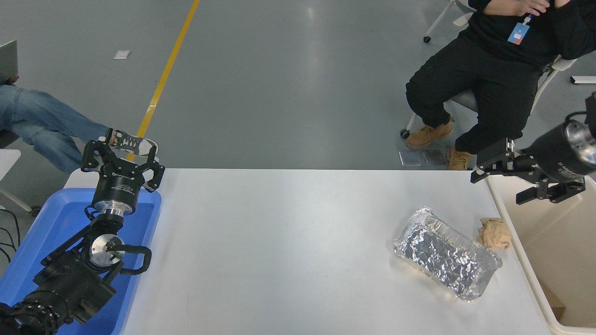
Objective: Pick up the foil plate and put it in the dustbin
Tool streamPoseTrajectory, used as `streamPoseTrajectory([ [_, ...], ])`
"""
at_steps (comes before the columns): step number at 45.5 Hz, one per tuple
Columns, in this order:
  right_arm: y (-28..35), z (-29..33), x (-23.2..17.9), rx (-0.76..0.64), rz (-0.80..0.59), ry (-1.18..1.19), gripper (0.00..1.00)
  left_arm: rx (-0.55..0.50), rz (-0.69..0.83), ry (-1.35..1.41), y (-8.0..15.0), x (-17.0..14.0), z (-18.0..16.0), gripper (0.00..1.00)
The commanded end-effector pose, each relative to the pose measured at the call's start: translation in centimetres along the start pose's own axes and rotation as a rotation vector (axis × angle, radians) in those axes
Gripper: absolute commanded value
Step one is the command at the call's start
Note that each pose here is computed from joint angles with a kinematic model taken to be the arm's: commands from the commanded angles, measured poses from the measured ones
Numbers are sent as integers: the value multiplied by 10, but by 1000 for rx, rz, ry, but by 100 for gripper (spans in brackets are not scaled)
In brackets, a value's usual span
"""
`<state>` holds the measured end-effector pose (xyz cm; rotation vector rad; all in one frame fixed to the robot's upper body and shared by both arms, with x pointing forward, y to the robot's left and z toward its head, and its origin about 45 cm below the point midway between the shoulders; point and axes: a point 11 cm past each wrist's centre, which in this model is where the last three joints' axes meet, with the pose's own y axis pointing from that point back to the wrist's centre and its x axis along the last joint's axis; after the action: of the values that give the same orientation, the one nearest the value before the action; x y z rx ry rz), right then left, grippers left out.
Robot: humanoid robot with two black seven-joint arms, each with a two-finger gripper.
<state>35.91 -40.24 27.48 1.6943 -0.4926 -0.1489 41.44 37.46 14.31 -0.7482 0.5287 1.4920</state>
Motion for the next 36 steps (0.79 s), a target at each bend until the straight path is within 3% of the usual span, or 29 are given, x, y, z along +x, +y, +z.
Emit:
streamPoseTrajectory([
  [1,-43,43,-16,-71,51,-52,100,-1,1,1,0,0,0,99],
  [7,-67,69,-28,-122,119,-63,100,0,0,0,0,0,0,99],
  [16,-94,90,-52,-146,117,-95,100,0,0,0,0,0,0,99],
  [36,-127,86,-81,-85,110,-154,94,0,0,0,0,0,0,99],
])
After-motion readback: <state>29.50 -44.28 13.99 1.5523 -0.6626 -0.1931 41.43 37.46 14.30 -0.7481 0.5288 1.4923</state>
